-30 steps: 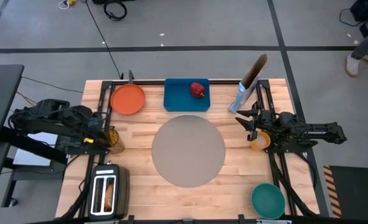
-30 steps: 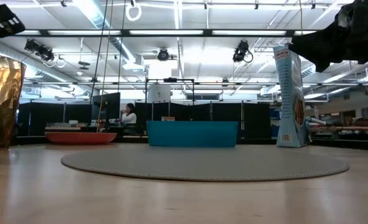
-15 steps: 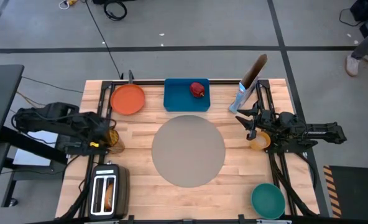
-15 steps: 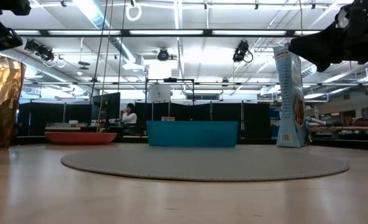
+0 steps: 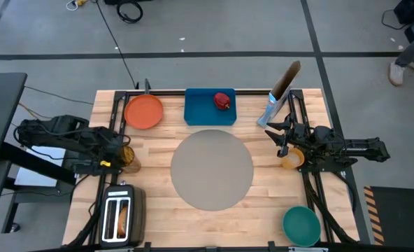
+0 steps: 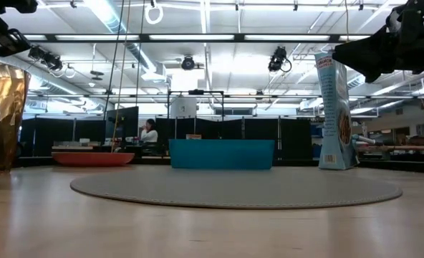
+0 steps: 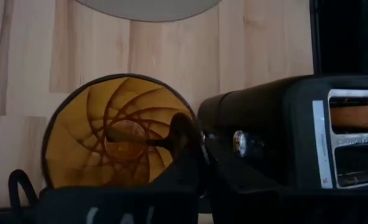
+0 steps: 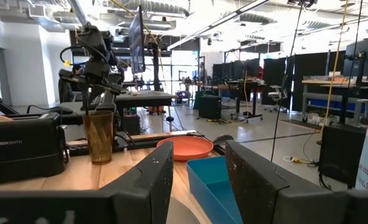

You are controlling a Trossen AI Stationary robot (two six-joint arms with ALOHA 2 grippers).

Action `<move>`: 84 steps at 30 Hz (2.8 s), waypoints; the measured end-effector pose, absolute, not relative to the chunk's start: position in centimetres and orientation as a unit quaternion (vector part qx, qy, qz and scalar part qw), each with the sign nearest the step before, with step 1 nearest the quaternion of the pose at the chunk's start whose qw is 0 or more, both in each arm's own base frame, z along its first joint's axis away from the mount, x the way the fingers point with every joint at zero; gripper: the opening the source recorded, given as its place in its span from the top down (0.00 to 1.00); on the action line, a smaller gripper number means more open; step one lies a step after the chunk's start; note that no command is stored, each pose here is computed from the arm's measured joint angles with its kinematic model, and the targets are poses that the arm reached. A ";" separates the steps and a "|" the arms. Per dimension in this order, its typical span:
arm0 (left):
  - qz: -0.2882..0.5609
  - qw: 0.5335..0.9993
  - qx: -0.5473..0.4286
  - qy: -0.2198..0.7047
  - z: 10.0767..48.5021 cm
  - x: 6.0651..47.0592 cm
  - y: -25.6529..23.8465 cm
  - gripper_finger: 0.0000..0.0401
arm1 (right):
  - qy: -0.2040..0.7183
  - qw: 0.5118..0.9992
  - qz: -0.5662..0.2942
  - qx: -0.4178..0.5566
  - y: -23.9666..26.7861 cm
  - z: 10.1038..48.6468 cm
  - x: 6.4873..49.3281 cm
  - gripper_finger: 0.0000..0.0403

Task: Arrange a breakfast setting
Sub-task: Put the black spoon on the right of the gray table mat

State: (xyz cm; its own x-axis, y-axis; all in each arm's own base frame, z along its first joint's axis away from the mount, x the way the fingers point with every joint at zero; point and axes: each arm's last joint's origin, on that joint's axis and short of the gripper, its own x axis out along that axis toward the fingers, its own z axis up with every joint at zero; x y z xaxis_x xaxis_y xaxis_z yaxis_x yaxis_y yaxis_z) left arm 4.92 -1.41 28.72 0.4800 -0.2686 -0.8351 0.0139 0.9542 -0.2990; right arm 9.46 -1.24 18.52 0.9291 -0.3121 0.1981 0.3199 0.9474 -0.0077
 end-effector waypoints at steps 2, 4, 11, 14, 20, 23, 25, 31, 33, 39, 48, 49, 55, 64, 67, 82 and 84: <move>-0.080 0.851 -0.130 0.503 28.7 4.9 -1.4 0.94 | -0.097 0.982 -0.161 -0.020 -1.2 18.5 9.5 0.62; -0.079 0.851 -0.130 0.502 28.8 4.9 -1.4 0.94 | -0.097 0.982 -0.161 -0.020 -1.2 18.5 9.5 0.62; -0.075 0.865 -0.128 0.480 31.2 4.9 -1.3 0.97 | -0.094 0.982 -0.161 -0.020 -1.2 18.5 9.5 0.62; -0.065 0.862 -0.123 0.487 32.1 4.9 -1.3 0.96 | -0.094 0.983 -0.157 -0.021 -1.2 18.5 9.5 0.62; -0.049 0.837 -0.115 0.533 33.5 5.3 -1.3 0.96 | -0.095 0.985 -0.145 -0.022 -1.2 18.5 9.5 0.62; -0.050 0.840 -0.115 0.528 34.7 5.8 -1.4 0.96 | -0.095 0.985 -0.140 -0.021 -1.1 18.5 9.5 0.62; -0.051 0.844 -0.115 0.521 35.6 6.0 -1.4 0.96 | -0.095 0.986 -0.139 -0.019 -1.1 18.5 9.5 0.62; -0.059 0.851 -0.119 0.507 38.4 6.0 -1.5 0.96 | -0.093 0.987 -0.130 -0.020 -1.1 18.4 9.5 0.62; -0.071 0.854 -0.133 0.498 39.2 5.8 -1.5 0.96 | -0.090 0.987 -0.129 -0.020 -1.1 18.4 9.5 0.62; -0.070 0.869 -0.181 0.456 41.7 4.6 -1.4 0.96 | -0.073 0.989 -0.128 -0.019 -1.1 18.0 9.6 0.62; -0.070 0.906 -0.150 0.389 44.4 2.9 -0.9 0.96 | -0.075 0.989 -0.128 -0.019 -1.1 18.0 9.6 0.62; -0.068 0.911 -0.133 0.385 44.4 2.8 -0.8 0.96 | -0.079 0.988 -0.128 -0.020 -1.1 18.1 9.6 0.62; -0.091 0.935 -0.001 0.343 43.0 6.0 -1.2 0.96 | -0.126 0.985 -0.119 -0.002 -1.0 19.0 9.5 0.62; -0.164 0.924 0.237 0.251 36.7 14.3 -2.7 0.96 | -0.131 0.989 -0.063 0.036 -0.2 19.3 11.3 0.62; -0.174 0.909 0.306 0.224 34.8 16.8 -3.1 0.96 | -0.102 0.993 -0.047 0.036 0.3 19.7 12.4 0.62; -0.215 0.828 0.458 0.242 27.1 27.2 -4.8 0.96 | 0.085 0.995 0.045 -0.012 3.5 24.7 23.1 0.57; -0.220 0.820 0.468 0.243 26.3 28.0 -5.0 0.96 | 0.125 0.990 0.061 -0.014 3.8 24.7 24.7 0.55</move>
State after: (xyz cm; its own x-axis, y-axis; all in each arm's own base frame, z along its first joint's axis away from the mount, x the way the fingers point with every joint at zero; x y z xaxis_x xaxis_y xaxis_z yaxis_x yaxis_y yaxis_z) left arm 28.01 -5.01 26.28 0.7843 -0.1336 -0.6058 0.5896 0.4642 0.6610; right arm 24.73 3.83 24.67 0.9613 0.1183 -0.2487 -0.1253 0.9920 -0.0124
